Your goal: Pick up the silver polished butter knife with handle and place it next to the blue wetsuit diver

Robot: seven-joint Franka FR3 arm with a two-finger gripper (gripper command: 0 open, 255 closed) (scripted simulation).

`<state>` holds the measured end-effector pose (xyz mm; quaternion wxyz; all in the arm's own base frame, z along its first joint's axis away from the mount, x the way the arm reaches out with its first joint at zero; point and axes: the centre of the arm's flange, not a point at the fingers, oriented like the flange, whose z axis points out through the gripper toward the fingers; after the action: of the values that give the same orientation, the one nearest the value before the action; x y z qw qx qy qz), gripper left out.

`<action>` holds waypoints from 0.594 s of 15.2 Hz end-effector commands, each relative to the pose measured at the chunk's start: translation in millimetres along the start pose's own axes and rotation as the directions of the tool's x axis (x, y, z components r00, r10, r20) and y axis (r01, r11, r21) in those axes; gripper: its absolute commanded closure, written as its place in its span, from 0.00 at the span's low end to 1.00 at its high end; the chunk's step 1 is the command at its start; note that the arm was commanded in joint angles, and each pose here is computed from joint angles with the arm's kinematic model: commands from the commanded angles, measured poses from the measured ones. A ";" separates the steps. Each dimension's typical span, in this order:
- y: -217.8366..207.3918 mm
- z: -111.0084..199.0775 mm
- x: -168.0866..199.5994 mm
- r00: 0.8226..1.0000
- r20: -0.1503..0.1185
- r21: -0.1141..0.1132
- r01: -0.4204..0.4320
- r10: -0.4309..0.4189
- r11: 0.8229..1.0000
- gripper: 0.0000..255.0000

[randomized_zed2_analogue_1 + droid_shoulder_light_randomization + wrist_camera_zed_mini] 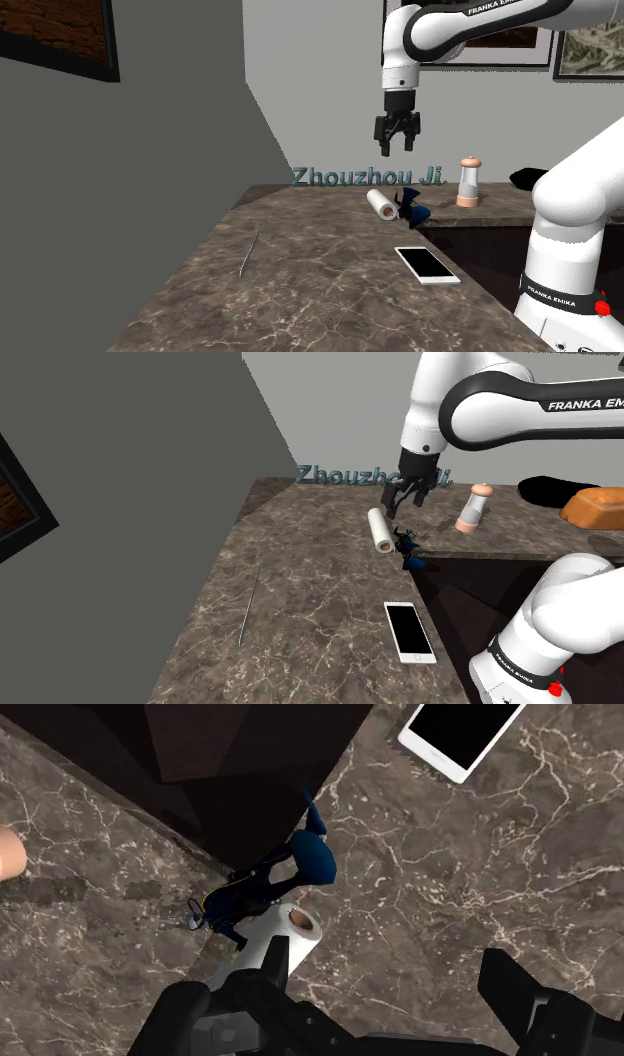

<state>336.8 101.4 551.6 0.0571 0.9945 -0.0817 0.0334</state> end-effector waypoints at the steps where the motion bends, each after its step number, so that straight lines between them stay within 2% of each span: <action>1: -23.7 9.6 1.7 0.999 0.010 0.007 -0.036 0.036 0.999 0.00; 9: -119.4 43.1 11.9 0.985 0.049 0.028 -0.166 0.165 0.986 0.00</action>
<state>367.2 199.6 502.0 0.0392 0.9869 -0.1552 0.0182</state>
